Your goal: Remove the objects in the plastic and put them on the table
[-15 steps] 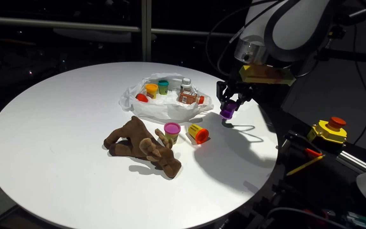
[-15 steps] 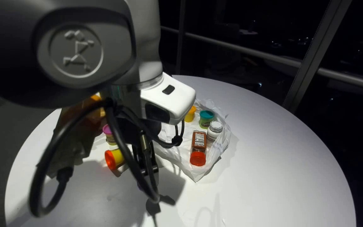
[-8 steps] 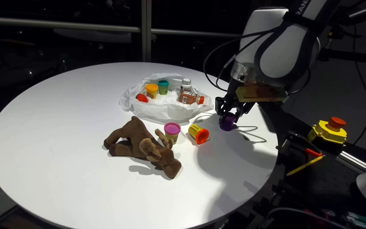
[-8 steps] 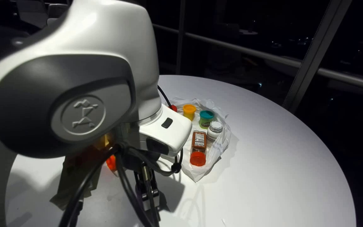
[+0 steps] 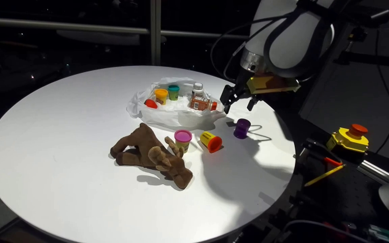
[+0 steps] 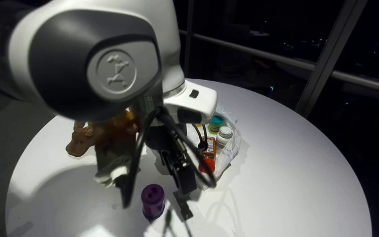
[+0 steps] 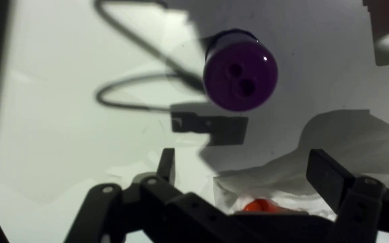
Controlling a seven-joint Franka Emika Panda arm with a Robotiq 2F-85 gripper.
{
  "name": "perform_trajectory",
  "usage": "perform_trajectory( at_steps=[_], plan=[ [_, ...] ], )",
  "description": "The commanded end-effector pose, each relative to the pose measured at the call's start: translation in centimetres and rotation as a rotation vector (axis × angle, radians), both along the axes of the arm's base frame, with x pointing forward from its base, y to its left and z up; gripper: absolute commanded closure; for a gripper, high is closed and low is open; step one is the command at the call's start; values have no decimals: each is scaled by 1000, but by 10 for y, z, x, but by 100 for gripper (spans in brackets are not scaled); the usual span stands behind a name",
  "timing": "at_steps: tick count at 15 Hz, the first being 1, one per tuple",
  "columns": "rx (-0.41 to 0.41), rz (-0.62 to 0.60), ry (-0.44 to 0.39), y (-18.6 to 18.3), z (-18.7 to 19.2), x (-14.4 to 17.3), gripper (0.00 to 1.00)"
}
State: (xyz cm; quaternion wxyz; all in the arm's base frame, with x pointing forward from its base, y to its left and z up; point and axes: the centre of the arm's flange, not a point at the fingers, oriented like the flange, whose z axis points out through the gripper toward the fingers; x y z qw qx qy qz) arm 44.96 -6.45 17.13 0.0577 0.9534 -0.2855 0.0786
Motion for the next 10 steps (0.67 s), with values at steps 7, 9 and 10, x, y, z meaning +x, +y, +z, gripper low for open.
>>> perform_trajectory(
  at_steps=[7,9,10],
  plan=[
    [65,75,101,-4,45,178,0],
    [153,-2,136,-5,39,197,0],
    [189,-48,157,-8,34,203,0]
  ],
)
